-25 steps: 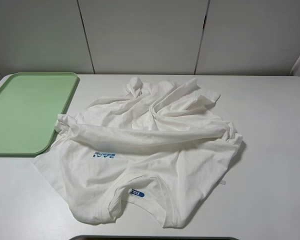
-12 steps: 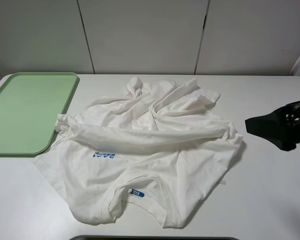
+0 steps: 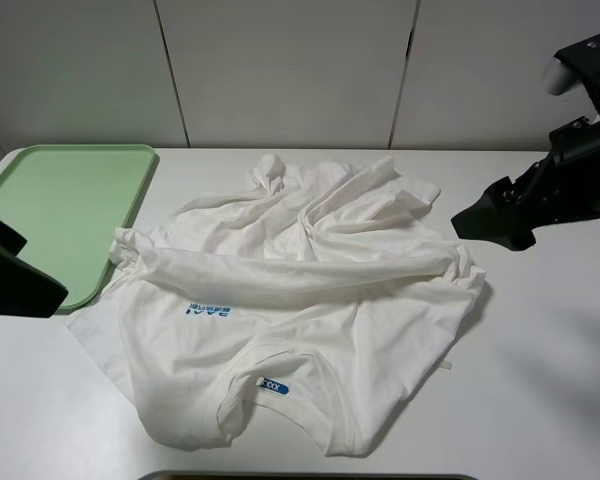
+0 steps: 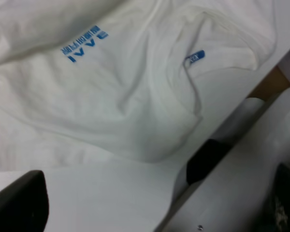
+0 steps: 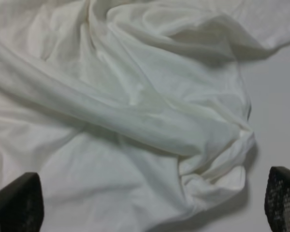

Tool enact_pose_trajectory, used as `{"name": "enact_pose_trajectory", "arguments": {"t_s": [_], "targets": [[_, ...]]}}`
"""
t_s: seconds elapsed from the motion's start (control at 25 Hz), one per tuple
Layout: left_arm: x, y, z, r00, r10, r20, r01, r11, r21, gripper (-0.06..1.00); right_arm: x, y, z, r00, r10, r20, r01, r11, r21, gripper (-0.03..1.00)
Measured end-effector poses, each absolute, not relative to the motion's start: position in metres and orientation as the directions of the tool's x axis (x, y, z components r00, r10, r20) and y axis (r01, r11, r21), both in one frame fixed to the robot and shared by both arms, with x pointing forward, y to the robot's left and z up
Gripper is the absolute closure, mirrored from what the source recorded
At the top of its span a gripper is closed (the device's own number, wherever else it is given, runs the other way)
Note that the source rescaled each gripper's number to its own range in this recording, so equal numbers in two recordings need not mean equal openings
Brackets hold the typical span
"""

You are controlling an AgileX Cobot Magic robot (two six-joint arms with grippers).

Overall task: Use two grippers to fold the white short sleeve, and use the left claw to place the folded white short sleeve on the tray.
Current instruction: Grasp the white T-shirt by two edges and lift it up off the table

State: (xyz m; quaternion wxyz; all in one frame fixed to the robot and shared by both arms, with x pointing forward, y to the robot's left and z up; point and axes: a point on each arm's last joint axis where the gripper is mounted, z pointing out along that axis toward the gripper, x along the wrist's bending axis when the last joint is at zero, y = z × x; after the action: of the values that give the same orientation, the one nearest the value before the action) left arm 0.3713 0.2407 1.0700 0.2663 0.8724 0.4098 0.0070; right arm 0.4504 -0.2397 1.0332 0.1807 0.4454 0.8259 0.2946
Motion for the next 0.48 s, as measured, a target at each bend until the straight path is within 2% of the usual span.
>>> {"name": "enact_pose_trajectory", "arguments": {"t_s": [0.2, 0.48], "targets": [[0.392, 0.239, 1.060, 0.666, 0.722, -0.189, 0.707, -0.530, 0.468, 0.03, 0.468, -0.237, 1.014, -0.664, 0.739, -0.116, 0.572, 0.602, 0.556, -0.03], [0.406, 0.237, 1.051, 0.651, 0.732, -0.202, 0.727, -0.524, 0.445, 0.03, 0.483, -0.244, 0.975, -0.785, 0.587, -0.199, 0.505, 0.791, 0.345, -0.03]]}}
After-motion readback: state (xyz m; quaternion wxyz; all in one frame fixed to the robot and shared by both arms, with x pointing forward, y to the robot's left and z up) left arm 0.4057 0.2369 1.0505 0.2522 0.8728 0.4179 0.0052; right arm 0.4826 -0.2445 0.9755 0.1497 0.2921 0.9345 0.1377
